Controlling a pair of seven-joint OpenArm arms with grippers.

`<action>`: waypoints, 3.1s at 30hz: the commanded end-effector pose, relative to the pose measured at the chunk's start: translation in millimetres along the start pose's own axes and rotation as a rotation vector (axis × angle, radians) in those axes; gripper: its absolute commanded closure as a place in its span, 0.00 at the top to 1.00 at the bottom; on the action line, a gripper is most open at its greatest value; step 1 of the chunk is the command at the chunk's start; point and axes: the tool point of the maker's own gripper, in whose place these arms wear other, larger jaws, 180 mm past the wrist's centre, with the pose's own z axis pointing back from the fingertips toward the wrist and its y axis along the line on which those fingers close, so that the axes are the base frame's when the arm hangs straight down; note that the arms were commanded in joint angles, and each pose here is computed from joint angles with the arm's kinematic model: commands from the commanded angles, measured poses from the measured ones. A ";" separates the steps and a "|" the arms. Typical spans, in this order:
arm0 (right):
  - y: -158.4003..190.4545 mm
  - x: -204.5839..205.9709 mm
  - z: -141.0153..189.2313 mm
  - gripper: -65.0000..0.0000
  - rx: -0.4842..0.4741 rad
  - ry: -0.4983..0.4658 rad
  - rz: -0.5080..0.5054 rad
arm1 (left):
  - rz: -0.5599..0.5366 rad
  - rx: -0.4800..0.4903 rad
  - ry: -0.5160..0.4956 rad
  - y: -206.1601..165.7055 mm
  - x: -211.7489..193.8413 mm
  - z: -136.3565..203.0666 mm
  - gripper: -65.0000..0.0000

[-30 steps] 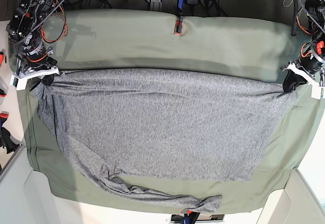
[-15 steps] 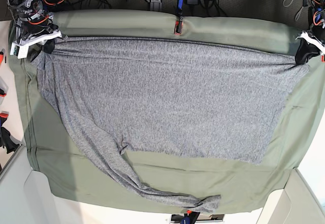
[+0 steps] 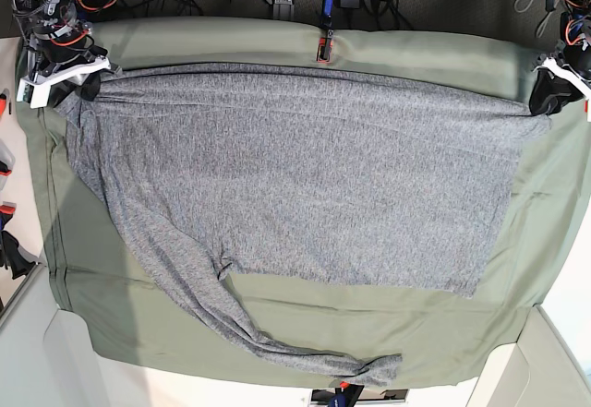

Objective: Fold the T-shirt properly
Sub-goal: 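Pull both grippers back, stretching the shirt flat across the table, then move both grippers along the shirt sides and grasp the fabric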

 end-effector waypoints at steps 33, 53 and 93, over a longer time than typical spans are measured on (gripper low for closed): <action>19.7 144.1 -14.2 0.47 0.044 -0.356 0.026 | -0.193 -0.100 -0.150 -30.4 90.1 -20.2 0.51; 29.6 130.5 -136.7 0.47 0.109 -0.107 0.050 | -0.208 -0.074 -0.178 -34.6 159.2 -120.7 0.63; 52.0 128.3 -140.2 0.47 0.162 -0.116 0.054 | -0.041 0.008 -0.066 -46.2 147.4 -237.3 0.62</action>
